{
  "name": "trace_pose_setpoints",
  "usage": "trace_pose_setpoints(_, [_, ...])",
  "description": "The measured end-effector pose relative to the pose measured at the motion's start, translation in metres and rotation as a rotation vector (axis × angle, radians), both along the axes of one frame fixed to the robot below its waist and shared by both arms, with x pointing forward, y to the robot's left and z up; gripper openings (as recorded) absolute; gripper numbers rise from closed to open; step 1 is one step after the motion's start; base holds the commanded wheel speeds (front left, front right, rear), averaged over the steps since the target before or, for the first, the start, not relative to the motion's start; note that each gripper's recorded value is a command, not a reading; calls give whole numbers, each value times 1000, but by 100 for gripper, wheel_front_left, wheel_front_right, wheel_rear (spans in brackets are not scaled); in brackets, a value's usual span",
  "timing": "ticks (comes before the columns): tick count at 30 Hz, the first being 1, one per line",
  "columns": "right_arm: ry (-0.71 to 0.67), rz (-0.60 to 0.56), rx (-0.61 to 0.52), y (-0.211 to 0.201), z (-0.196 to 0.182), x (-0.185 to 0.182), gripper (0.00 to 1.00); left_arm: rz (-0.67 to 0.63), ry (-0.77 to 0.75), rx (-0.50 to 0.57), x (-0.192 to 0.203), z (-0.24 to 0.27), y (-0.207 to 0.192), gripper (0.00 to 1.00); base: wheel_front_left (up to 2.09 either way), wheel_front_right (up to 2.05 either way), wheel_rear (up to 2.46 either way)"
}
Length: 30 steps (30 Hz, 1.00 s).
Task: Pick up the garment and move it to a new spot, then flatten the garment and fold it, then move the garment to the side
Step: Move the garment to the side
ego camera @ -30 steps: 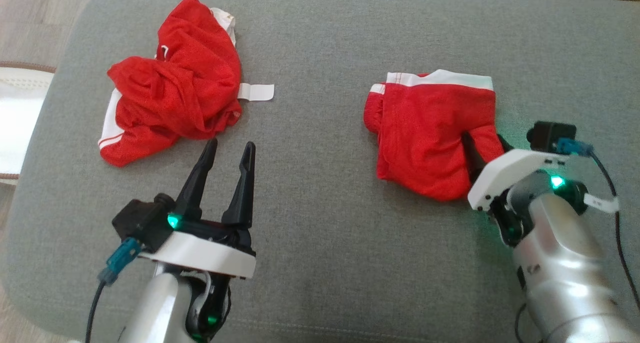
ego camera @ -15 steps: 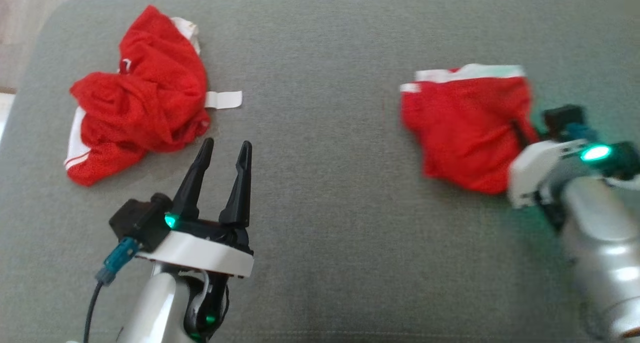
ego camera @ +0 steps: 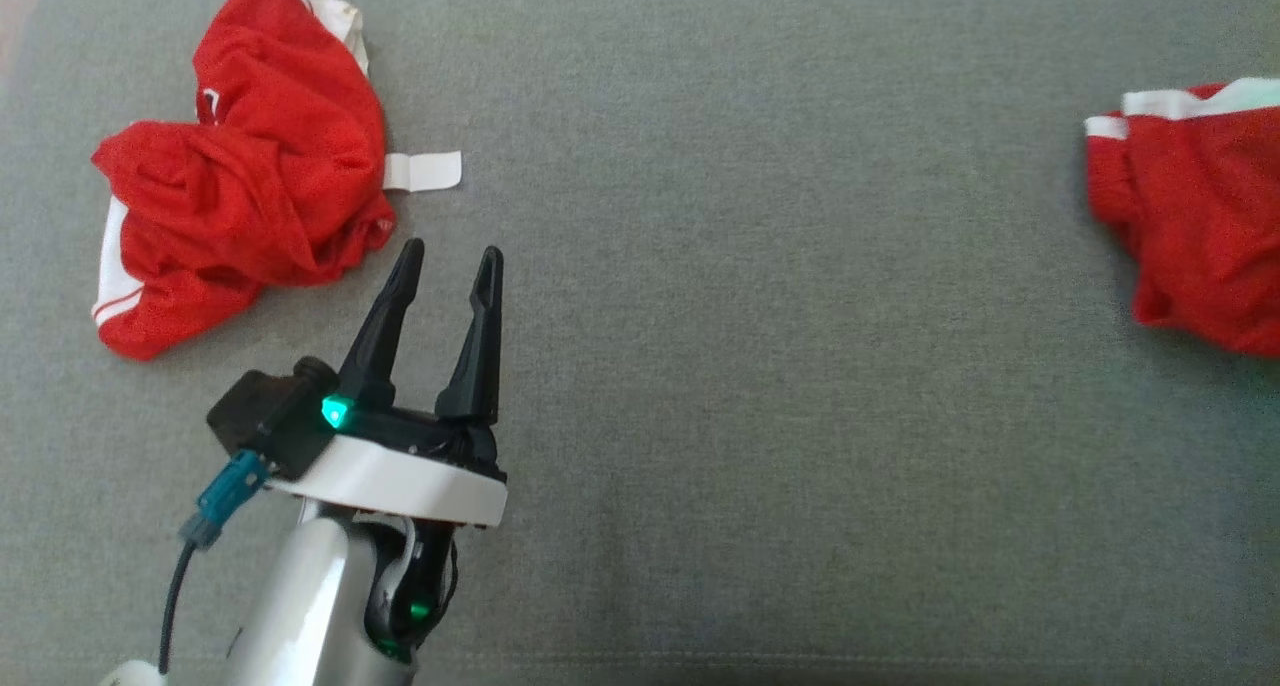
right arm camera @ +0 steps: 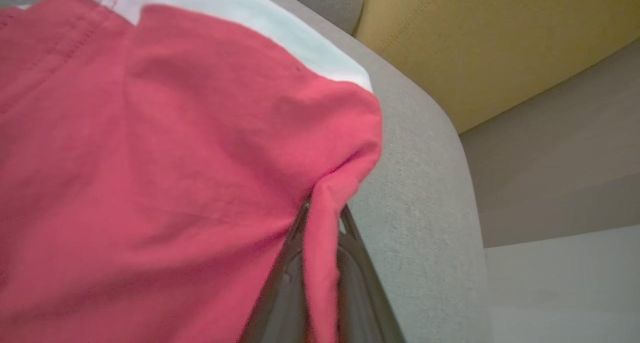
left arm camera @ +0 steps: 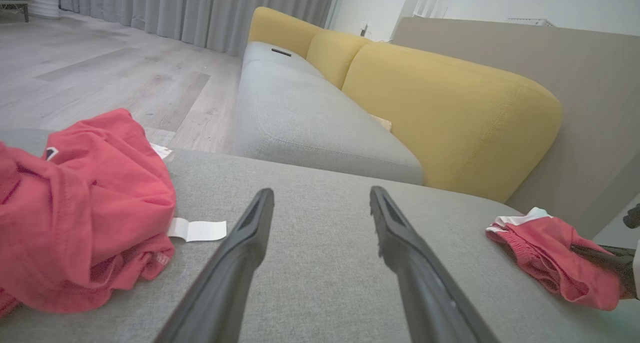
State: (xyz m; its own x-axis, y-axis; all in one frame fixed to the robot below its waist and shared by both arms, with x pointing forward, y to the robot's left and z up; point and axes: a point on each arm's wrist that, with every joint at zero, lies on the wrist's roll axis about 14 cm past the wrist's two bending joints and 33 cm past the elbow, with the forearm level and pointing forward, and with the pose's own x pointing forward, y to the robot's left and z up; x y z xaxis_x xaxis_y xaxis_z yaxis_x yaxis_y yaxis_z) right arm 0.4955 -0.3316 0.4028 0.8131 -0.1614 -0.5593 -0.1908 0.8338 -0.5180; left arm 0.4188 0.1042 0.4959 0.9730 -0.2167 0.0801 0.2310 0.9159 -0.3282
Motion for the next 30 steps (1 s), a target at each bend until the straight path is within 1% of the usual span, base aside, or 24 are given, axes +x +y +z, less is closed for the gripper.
trace_pose_setpoints(7, [17, -43, -82, -31, 1, 15, 0, 26, 25, 8, 10, -11, 10, 100, 0, 0, 0])
trace_pose_setpoints(10, [12, -73, -76, -36, 1, 18, 0, 33, 23, 10, 14, -12, 12, 100, 0, 0, 0])
trace_pose_setpoints(11, [2, -87, -68, -38, 3, 18, 100, 29, 24, 9, 14, -13, 12, 100, 0, 0, 0])
trace_pose_setpoints(13, [-22, -110, -65, -44, 9, 20, 100, 27, 26, 9, 14, -14, 12, 100, 0, 0, 0])
trace_pose_setpoints(16, [-64, -115, -52, -39, 20, 23, 100, 24, 17, 7, 14, -10, 10, 100, 0, 0, 0])
trace_pose_setpoints(19, [-116, -112, -23, -28, 32, 24, 100, 26, 0, 7, 13, -3, 11, 100, 0, 0, 0])
trace_pose_setpoints(22, [-221, -88, 31, -10, 54, 27, 100, 24, -31, 4, 9, 9, 10, 100, 0, 0, 0])
trace_pose_setpoints(25, [-342, -47, 124, 20, 75, 26, 100, 34, -63, 2, 4, 22, 13, 100, 0, 0, 0])
trace_pose_setpoints(30, [-552, 24, 333, 79, 112, 12, 100, 42, -96, -5, -13, 36, 14, 100, 0, 0, 0])
